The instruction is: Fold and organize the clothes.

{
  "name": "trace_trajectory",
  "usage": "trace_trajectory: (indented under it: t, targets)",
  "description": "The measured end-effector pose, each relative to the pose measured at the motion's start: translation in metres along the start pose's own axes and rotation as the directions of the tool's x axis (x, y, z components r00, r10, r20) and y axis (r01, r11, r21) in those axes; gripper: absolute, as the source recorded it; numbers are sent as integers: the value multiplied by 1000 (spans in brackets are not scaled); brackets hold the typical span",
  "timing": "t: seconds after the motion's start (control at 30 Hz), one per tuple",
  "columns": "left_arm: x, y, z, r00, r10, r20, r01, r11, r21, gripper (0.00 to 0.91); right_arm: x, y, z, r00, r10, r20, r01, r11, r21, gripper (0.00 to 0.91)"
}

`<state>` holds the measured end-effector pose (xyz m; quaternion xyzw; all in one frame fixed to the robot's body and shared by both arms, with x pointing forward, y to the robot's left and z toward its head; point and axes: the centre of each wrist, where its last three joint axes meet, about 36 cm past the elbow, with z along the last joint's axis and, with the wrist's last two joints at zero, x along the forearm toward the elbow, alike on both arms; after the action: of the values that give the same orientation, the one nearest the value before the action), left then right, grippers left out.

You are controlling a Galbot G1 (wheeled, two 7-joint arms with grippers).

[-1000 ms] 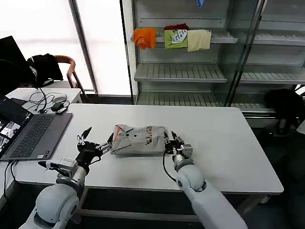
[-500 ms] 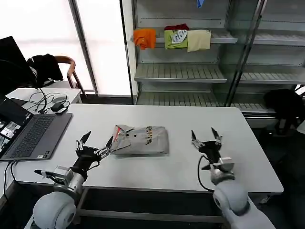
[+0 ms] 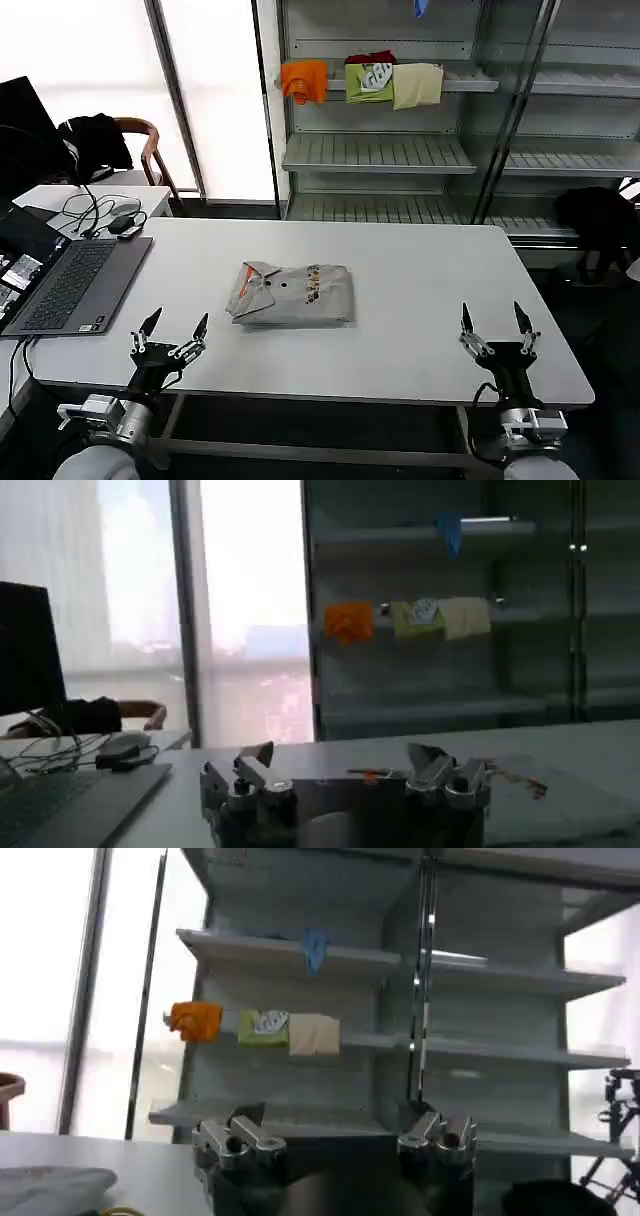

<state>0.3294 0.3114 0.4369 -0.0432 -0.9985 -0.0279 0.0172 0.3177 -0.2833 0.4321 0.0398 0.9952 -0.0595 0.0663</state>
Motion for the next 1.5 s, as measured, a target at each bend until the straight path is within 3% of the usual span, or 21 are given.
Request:
trace_trajectory:
  t: [0.83, 1.5]
  targets:
    - [20, 3, 20, 999, -36, 10, 36, 999, 18, 907, 32, -14, 3, 998, 44, 43, -44, 999, 8, 907]
    - [22, 5, 23, 999, -44, 14, 44, 999, 14, 907, 37, -10, 5, 998, 54, 37, -54, 999, 7, 907]
